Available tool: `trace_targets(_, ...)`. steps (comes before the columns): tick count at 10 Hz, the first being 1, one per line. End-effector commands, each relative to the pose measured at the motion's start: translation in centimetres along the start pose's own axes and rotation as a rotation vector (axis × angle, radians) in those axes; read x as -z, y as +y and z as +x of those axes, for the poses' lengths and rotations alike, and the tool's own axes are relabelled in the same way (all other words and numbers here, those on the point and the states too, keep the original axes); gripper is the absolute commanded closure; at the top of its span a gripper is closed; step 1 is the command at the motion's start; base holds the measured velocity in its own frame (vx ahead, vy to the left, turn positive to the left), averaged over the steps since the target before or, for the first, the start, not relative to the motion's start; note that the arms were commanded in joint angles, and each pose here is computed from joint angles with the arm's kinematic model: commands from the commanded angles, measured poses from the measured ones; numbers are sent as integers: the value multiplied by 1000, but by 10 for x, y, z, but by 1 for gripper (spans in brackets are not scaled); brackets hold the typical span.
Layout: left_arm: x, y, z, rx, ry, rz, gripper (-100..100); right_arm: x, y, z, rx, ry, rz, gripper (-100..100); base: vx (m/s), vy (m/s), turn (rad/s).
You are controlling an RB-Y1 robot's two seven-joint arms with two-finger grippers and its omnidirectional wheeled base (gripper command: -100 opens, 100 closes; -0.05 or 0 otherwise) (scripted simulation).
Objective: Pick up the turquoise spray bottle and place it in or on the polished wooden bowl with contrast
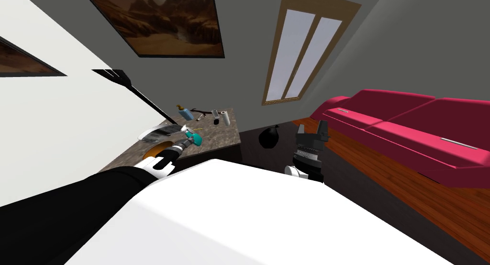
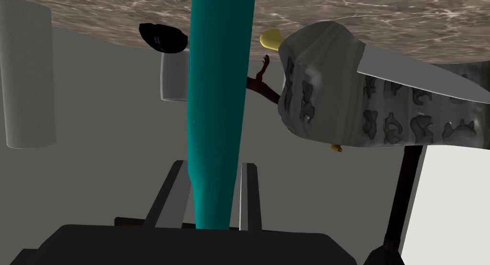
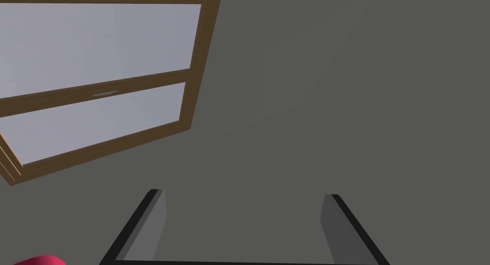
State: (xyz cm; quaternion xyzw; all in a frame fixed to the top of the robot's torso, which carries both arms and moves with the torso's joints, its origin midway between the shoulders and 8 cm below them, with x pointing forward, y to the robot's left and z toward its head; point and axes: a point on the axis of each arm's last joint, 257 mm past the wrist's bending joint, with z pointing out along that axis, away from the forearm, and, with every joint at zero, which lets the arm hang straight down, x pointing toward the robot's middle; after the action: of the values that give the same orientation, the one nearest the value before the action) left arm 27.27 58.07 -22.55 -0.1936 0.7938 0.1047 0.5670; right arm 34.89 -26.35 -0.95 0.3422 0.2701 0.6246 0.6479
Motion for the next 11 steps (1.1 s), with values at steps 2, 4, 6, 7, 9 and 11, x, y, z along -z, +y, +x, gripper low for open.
trace_targets(2,0,0,0,0,0,0,0,0,0,0,0,0,0,0,0,0,0)
trace_targets(4,-1,4,-2,-56,-4,-11,100,0,0,0,0,0,0,0,-124,-77,29)
trace_targets(6,-1,10,-5,-140,-9,-28,100,0,0,0,0,0,0,0,-186,-83,65)
trace_targets(7,-2,14,-8,-205,-14,-41,100,0,0,0,0,0,0,0,-173,-98,80)
trace_targets(9,-2,19,-12,-271,-20,-54,100,0,0,0,0,0,0,0,-129,-66,70)
trace_targets(11,-2,23,-17,-334,-25,-67,100,0,0,0,0,0,0,0,-79,-22,37)
